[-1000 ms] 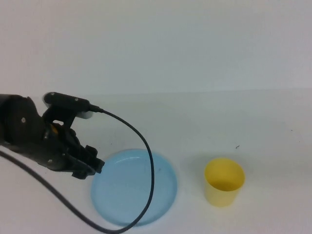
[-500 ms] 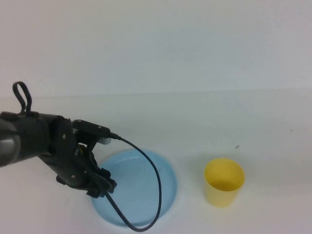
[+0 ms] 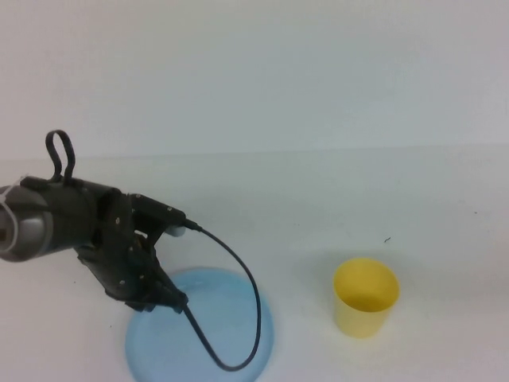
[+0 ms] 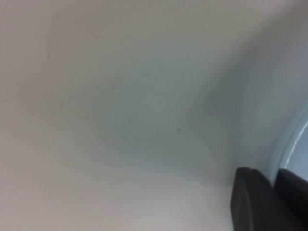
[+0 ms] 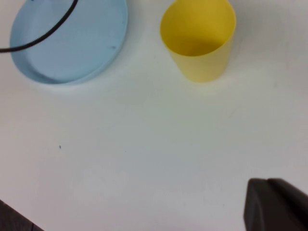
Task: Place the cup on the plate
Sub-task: Pick up the plate from the table, then place the plate on the center of the table
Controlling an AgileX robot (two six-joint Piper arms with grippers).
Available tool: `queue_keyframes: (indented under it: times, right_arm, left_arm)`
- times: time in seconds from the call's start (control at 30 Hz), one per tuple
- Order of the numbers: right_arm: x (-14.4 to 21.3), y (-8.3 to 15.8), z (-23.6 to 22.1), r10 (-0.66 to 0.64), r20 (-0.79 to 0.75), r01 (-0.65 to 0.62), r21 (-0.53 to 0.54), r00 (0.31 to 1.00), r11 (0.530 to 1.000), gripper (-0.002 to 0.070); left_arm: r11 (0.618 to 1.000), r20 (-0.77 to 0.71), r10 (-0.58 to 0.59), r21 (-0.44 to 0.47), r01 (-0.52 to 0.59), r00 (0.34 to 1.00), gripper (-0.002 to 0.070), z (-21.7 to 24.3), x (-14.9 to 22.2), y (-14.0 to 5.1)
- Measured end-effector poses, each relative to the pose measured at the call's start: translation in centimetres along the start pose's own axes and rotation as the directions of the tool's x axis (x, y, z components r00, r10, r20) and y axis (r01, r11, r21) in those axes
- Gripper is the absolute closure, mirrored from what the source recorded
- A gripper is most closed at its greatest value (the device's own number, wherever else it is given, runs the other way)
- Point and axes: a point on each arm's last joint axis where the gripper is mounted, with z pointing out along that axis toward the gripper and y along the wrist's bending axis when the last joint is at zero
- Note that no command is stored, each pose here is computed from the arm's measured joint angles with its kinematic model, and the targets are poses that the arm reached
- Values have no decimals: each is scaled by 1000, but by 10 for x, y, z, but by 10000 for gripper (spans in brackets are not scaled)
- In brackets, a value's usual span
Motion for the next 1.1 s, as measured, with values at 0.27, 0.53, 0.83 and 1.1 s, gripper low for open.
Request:
queue_keyframes:
  times: [0.27, 0.53, 0.83, 1.1]
  right_arm:
    - [0, 1, 0, 3, 2, -3, -6, 1000, 1000, 676]
    - [-2, 2, 0, -11, 21, 12, -19, 1000, 1000, 676]
    - [-2, 0, 0, -45, 23, 45, -2, 999, 999, 676]
    - [-1, -16, 14, -27, -105, 30, 28, 994, 999, 676]
  left_arm:
    - [996, 100, -43, 79, 35, 994, 663, -31, -38, -2]
    - [992, 150, 28, 114, -46, 988, 671, -37, -61, -23]
    - [986, -30, 53, 161, -47, 998, 622, 6, -57, -28]
    - [984, -41, 102, 154, -94, 994, 321, -3, -63, -26]
